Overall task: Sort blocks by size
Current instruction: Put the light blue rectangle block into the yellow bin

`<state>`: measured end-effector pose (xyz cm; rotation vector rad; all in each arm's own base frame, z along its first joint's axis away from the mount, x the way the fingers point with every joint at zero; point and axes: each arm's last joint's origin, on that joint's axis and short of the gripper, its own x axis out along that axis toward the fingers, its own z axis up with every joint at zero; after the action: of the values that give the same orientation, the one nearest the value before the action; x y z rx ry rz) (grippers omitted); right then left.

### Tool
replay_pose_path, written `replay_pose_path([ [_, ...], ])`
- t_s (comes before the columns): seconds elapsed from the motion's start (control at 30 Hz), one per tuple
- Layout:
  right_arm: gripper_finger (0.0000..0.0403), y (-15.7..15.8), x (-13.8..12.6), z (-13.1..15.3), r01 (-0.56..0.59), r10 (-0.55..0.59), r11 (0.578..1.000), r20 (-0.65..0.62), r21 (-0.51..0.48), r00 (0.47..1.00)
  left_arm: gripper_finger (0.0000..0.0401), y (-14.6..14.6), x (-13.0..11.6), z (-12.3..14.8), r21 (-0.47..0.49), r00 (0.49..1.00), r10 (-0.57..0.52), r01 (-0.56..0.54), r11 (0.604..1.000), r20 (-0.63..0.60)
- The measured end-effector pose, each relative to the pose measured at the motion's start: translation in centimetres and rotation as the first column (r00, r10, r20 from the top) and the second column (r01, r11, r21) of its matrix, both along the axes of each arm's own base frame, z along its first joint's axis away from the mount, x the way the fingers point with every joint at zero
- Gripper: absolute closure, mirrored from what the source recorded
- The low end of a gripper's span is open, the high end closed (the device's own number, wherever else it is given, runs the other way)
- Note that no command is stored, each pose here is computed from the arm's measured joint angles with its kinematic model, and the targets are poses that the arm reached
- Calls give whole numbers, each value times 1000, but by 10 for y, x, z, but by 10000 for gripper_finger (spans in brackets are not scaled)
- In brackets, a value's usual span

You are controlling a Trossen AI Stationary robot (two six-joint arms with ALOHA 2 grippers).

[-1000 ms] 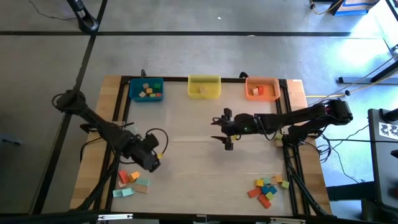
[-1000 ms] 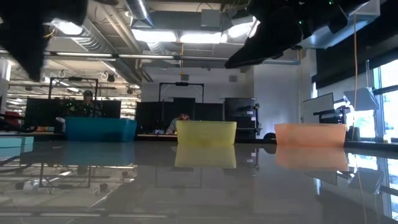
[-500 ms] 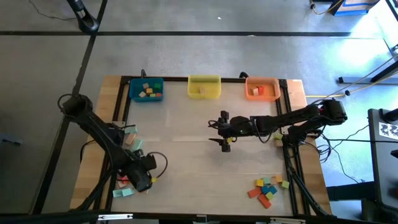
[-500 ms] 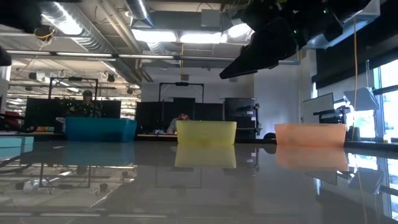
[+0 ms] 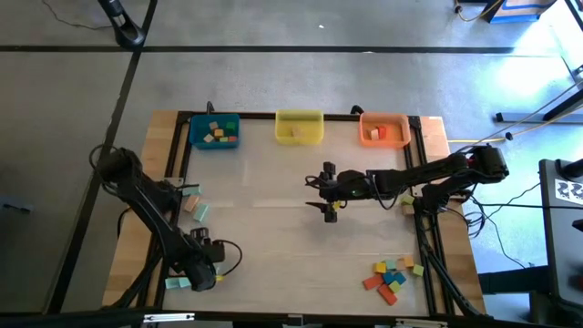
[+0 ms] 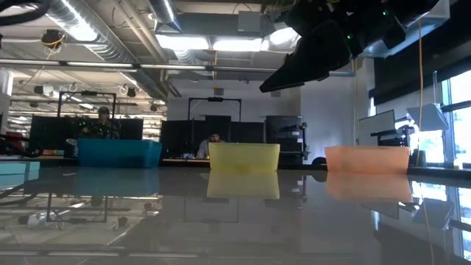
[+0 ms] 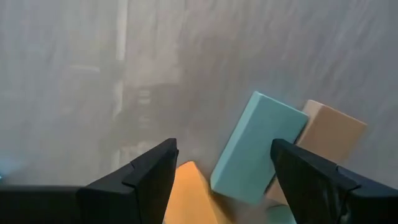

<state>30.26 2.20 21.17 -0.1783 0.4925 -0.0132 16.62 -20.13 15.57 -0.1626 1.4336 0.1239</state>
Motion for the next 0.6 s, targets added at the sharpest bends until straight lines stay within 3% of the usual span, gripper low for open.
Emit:
replay_pose_path([
  [0.33, 127, 0, 0, 0, 1, -1, 1000, 0, -1, 1000, 151, 16, 15, -1, 128, 988, 79, -96, 987, 129],
  [0.47, 127, 0, 0, 0, 6, -6, 1000, 0, -3, 1000, 151, 20, 22, 1, 129, 990, 66, -82, 988, 125],
  [0.6, 127, 0, 0, 0, 15, -15, 1000, 1, -8, 1000, 151, 15, 25, 8, 91, 991, -22, 10, 996, 133],
])
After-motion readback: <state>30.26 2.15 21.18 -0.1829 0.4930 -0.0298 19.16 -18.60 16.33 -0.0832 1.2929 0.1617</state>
